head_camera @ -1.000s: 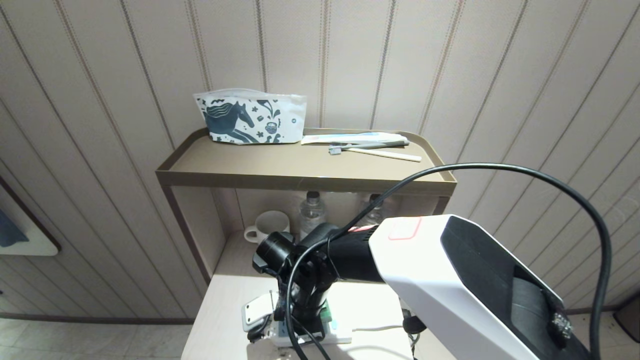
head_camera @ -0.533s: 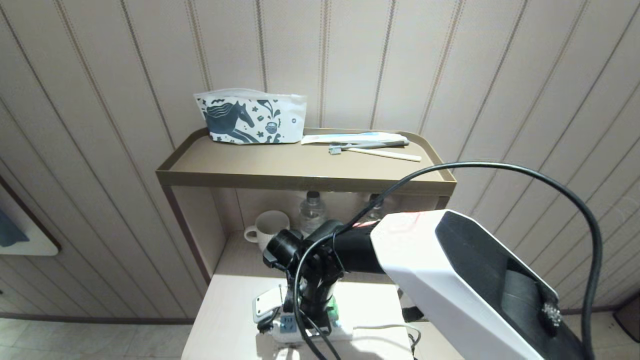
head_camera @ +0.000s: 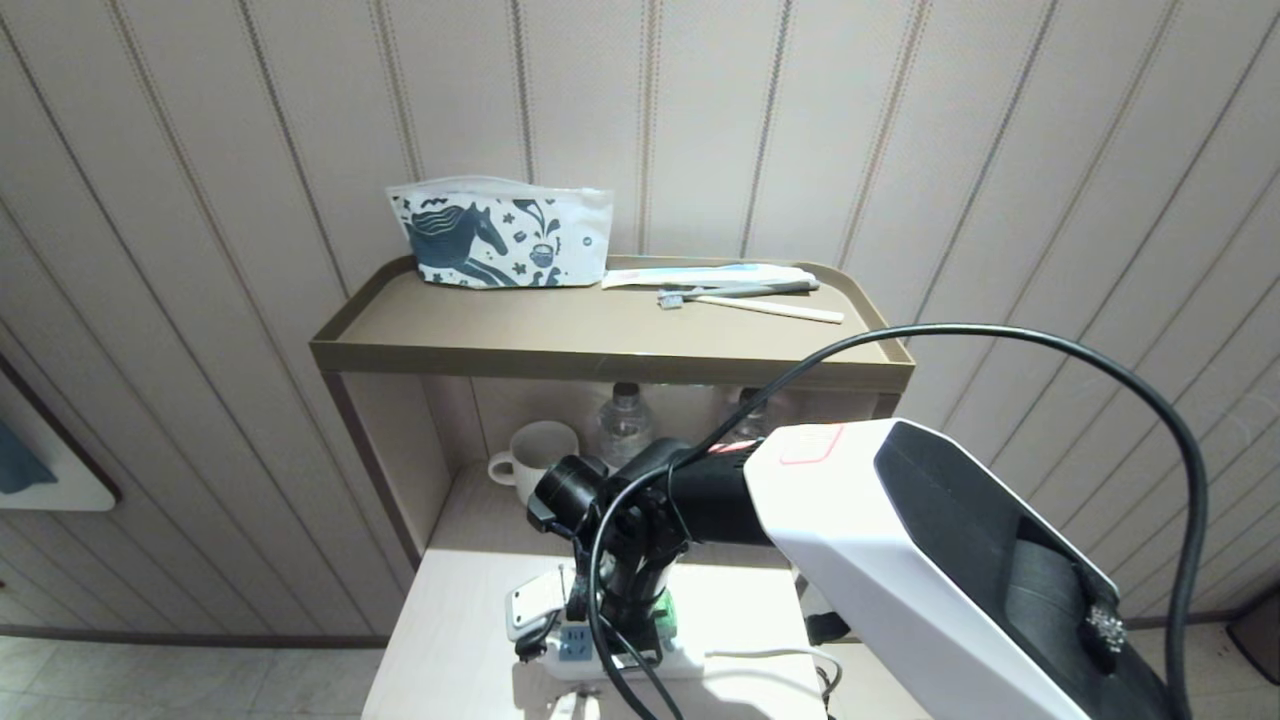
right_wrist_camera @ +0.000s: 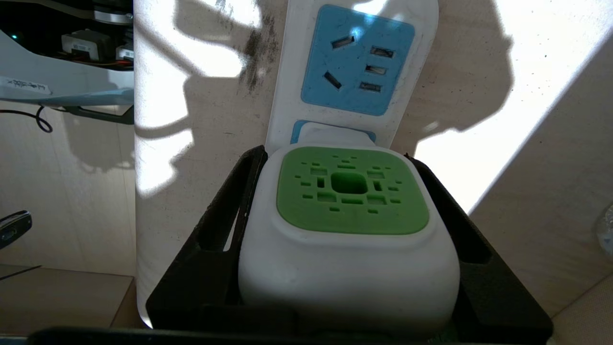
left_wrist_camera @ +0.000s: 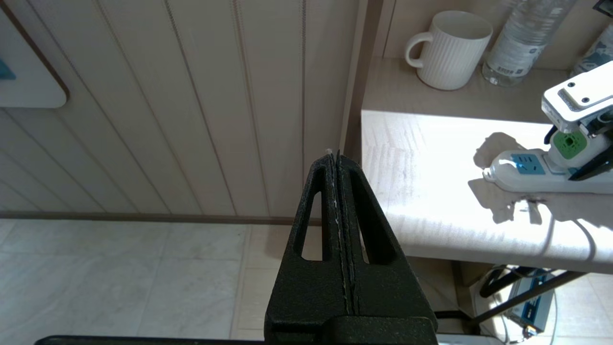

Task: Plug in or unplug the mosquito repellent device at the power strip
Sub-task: Insert the plug into the socket

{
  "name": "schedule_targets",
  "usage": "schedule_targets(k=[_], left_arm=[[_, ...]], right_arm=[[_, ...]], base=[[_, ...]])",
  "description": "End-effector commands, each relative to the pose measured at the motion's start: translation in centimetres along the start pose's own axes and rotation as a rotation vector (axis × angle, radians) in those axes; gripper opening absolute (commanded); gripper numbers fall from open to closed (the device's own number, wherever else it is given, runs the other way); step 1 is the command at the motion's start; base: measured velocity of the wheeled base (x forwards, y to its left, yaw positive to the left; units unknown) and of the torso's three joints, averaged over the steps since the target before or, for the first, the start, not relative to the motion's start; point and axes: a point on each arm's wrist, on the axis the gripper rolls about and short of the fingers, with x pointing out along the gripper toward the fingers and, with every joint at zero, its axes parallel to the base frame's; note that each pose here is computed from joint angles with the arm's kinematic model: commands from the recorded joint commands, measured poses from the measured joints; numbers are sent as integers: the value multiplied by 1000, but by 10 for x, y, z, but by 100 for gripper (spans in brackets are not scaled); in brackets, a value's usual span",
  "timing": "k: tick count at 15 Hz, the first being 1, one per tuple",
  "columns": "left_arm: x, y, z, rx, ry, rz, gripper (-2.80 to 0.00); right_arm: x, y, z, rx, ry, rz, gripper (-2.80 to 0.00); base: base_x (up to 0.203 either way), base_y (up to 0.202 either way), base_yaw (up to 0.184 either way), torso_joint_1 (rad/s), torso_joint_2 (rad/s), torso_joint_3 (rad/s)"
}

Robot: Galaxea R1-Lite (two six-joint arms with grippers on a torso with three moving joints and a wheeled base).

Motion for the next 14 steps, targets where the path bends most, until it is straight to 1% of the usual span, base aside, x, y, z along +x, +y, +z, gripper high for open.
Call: schedule_targets(k=[1, 5, 6, 9, 14], left_arm=[[0, 0, 0, -1, 1, 0, -280], [0, 0, 0, 0, 1, 1, -280], [0, 0, 0, -1, 1, 0, -280], [0, 0, 0, 0, 1, 0, -280], [0, 0, 0, -1, 1, -1, -280]], right_arm=[[-4, 0, 0, -8, 0, 0, -280], [-18, 1, -2, -17, -4, -16, -280], [-18, 2, -4, -20, 7, -9, -280], [-17, 3, -5, -63, 73, -51, -280], [-16, 2, -3, -79, 89, -68, -280]], base=[[0, 0, 0, 0, 0, 0], [0, 0, 0, 0, 0, 0], [0, 0, 0, 0, 0, 0], [0, 0, 0, 0, 0, 0], [0, 0, 0, 0, 0, 0]])
